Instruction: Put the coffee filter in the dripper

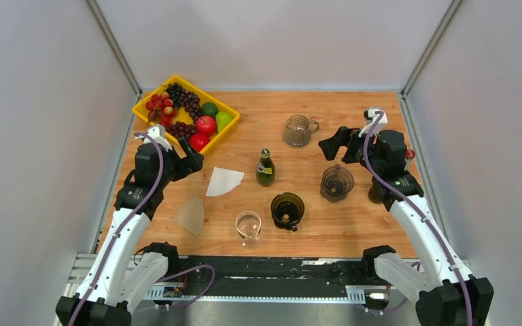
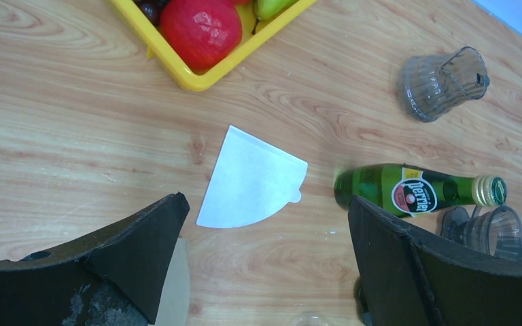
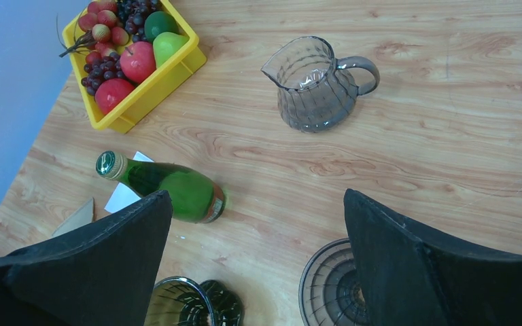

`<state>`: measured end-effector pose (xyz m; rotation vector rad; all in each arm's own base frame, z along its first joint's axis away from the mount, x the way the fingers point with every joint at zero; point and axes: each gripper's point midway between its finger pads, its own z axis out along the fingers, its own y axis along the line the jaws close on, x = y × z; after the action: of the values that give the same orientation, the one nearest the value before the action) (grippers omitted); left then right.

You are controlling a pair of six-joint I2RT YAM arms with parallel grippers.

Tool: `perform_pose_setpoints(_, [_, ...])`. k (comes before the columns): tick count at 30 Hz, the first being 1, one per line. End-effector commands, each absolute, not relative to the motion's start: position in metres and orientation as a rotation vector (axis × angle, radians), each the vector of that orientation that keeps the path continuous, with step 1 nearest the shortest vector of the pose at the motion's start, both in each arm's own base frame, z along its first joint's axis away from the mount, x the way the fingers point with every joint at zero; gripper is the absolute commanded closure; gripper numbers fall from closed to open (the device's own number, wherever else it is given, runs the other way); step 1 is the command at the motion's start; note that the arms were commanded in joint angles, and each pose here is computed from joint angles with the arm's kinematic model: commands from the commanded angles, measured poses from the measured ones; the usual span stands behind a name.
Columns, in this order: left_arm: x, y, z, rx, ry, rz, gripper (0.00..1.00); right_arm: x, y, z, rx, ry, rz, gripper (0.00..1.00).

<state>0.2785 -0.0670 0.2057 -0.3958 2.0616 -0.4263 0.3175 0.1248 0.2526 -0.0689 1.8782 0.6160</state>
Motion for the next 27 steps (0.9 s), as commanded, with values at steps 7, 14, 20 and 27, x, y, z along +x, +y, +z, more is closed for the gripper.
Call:
perform_pose_setpoints(7, [0.277,-0.083,0.202,-0.367,2.056,-0.536,0.00,0.300,0.153,0.254,-0.187,1.897,0.775,0.00])
perform_pose_setpoints(14, [0.277,-0.085,0.186,-0.372,2.103,-0.540,0.00,0.270,0.201,0.223,-0.308,2.040,0.724,0.00])
perform_pose_setpoints(20, [0.275,-0.087,0.176,-0.367,2.133,-0.543,0.00,0.238,0.218,0.190,-0.345,2.149,0.554,0.00])
perform_pose_setpoints(27, [0.275,-0.087,0.171,-0.364,2.142,-0.540,0.00,0.186,0.236,0.156,-0.429,2.238,0.550,0.00])
